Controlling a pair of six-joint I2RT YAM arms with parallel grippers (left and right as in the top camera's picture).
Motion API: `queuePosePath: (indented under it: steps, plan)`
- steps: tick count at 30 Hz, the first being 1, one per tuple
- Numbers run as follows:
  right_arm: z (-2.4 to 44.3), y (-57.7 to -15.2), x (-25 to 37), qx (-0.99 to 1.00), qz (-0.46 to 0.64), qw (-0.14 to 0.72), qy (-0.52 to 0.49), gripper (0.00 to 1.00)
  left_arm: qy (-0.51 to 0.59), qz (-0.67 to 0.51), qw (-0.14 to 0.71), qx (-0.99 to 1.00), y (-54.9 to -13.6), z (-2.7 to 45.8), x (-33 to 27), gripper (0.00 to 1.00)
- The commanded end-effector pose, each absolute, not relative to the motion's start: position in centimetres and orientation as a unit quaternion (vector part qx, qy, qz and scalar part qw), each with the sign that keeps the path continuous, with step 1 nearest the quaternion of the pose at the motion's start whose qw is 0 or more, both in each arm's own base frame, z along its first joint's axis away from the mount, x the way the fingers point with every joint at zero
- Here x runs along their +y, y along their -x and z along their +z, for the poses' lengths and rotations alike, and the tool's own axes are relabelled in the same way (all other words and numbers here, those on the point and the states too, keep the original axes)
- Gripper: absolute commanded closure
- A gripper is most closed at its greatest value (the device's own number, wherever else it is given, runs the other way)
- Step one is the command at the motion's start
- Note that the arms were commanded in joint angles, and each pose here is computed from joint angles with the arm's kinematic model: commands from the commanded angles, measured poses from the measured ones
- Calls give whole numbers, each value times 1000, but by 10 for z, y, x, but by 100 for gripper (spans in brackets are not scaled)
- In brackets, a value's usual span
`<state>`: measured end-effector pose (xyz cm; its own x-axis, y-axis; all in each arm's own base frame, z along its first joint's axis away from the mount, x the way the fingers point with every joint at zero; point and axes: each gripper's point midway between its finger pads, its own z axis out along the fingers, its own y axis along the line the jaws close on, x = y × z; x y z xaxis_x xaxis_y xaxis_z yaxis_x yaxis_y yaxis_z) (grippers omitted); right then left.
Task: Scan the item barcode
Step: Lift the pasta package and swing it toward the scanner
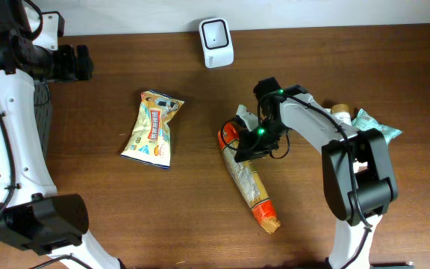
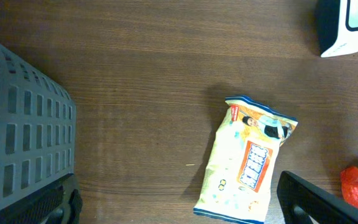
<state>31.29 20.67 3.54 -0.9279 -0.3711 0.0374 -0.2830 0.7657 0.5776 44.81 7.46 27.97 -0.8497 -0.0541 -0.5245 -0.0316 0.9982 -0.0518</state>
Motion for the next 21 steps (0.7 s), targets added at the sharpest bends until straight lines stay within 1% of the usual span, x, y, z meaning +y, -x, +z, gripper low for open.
queuePosePath:
  steps: [1, 2, 3, 4, 5, 7, 9, 10, 11, 12, 14, 16, 18, 19, 20, 21]
  plan:
    - [6, -290, 206, -939, -265, 128, -180, 57, 26, -20, 280, 960, -448, 284, 75, 1]
    - [5, -286, 212, -938, -257, 129, -192, 48, 26, -20, 280, 960, -448, 284, 75, 1]
    - [-1, -281, 212, -946, -220, 133, -200, 44, 26, -20, 280, 960, -448, 284, 75, 1]
    - [-9, -280, 207, -957, -171, 131, -196, 40, 26, -20, 280, 960, -448, 284, 75, 1]
    - [-17, -279, 205, -963, -133, 123, -198, 41, 26, -20, 280, 960, -448, 284, 75, 1]
    - [-18, -278, 208, -963, -126, 119, -207, 49, 26, -20, 280, 960, -448, 284, 75, 1]
    - [-19, -282, 199, -968, -113, 119, -188, 67, 26, -20, 280, 959, -448, 285, 75, 1]
    - [-22, -289, 185, -976, -73, 109, -176, 82, 26, -20, 280, 960, -448, 284, 75, 1]
    - [-23, -291, 183, -976, -65, 105, -178, 91, 26, -20, 280, 960, -448, 284, 75, 1]
    - [-23, -291, 184, -976, -67, 105, -177, 96, 26, -20, 280, 959, -448, 285, 75, 1]
    - [-15, -285, 199, -970, -115, 118, -181, 96, 26, -20, 280, 960, -448, 284, 75, 1]
    - [18, -285, 228, -944, -227, 125, -202, 96, 26, -20, 280, 960, -448, 284, 75, 1]
    - [76, -299, 246, -908, -351, 95, -208, 96, 26, -20, 280, 960, -448, 284, 75, 1]
    - [116, -307, 252, -874, -432, 70, -210, 96, 26, -20, 280, 960, -448, 284, 75, 1]
    - [150, -315, 251, -841, -500, 48, -202, 96, 26, -20, 280, 960, -448, 284, 75, 1]
    - [175, -323, 248, -813, -550, 31, -186, 96, 26, -20, 280, 960, -448, 284, 75, 1]
